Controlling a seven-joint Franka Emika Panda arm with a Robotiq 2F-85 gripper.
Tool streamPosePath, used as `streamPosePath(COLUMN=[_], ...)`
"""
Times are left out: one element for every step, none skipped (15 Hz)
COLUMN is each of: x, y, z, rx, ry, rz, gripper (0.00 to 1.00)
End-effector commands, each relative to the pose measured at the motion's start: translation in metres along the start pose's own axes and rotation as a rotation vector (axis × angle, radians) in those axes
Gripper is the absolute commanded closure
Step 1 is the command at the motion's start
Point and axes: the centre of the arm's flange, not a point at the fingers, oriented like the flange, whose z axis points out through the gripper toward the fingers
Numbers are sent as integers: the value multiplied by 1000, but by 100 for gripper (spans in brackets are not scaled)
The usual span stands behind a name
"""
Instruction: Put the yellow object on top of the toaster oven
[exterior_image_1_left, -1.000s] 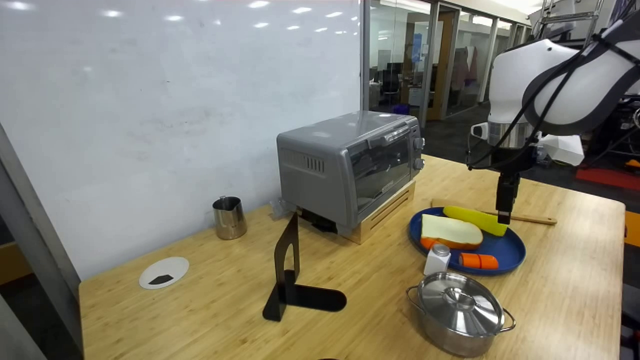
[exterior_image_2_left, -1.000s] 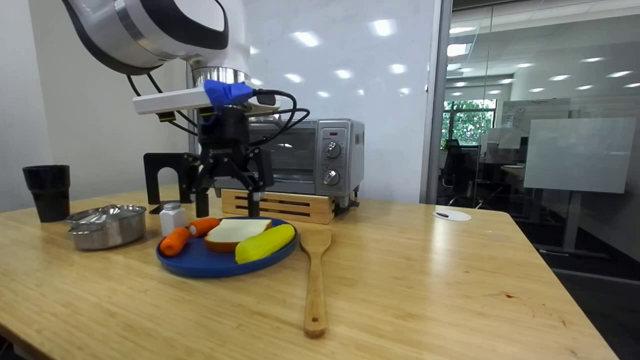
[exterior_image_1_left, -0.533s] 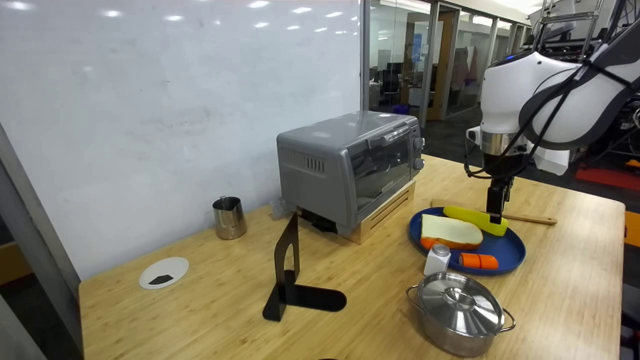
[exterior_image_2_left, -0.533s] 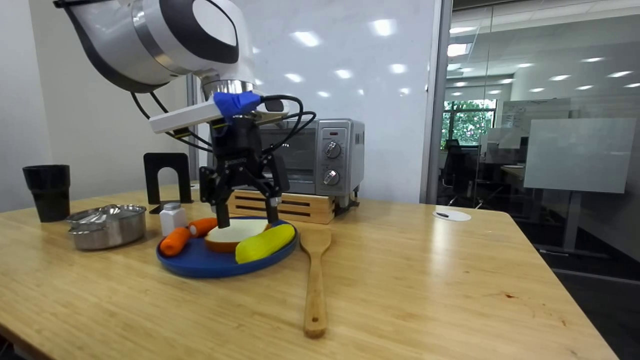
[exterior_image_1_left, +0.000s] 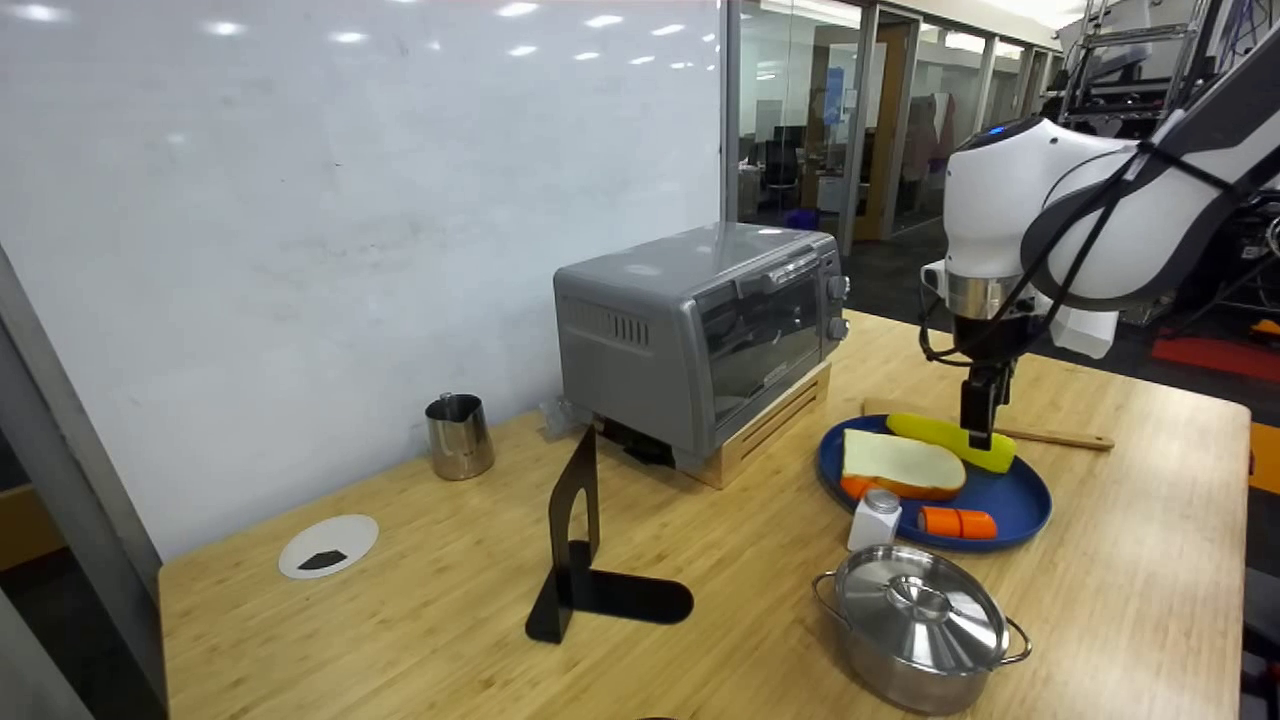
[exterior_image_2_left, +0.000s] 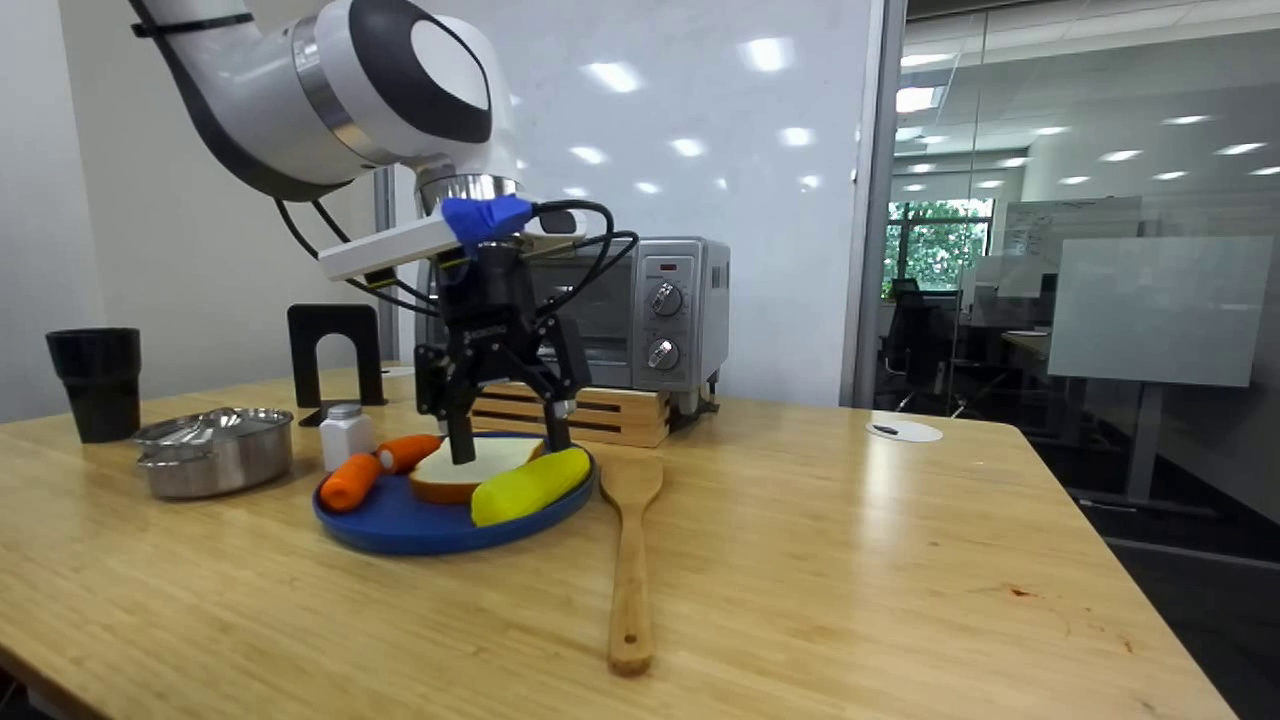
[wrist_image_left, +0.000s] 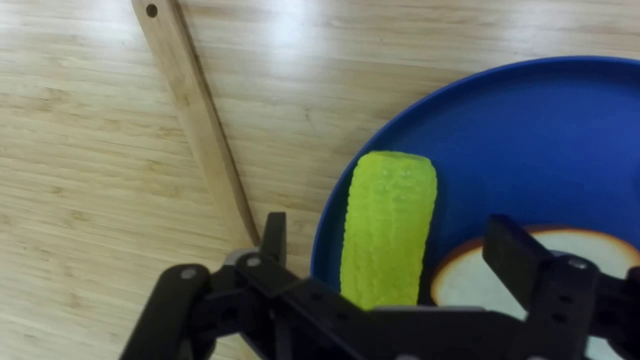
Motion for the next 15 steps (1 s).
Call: streamPosePath(x=[12,13,14,15,15,16,17,17,18,19,19,20,21,21,22], y=[1,0,-1,-1,-1,-1,-2,-2,-2,-3,-3,-3,-4,-4,-4], z=[14,16,17,19,21,22,23,23,24,24,24,23,23,22,21], rx=[-23,-26,-30,-32,-34,-36,-38,-42,-43,-44,-46,-49,-53,-58,-62], ry=[-6,-10,-13,-16,-19,-21,-22,-23,-24,-23,-23,-21,-19,-16,-14], rz=[2,-1,-3,-5,-6,-9,-12,-14,-17,-19,-21,-26,-30,-34,-39], gripper=[0,0,0,0,0,0,0,0,0,0,0,0,2,26,27])
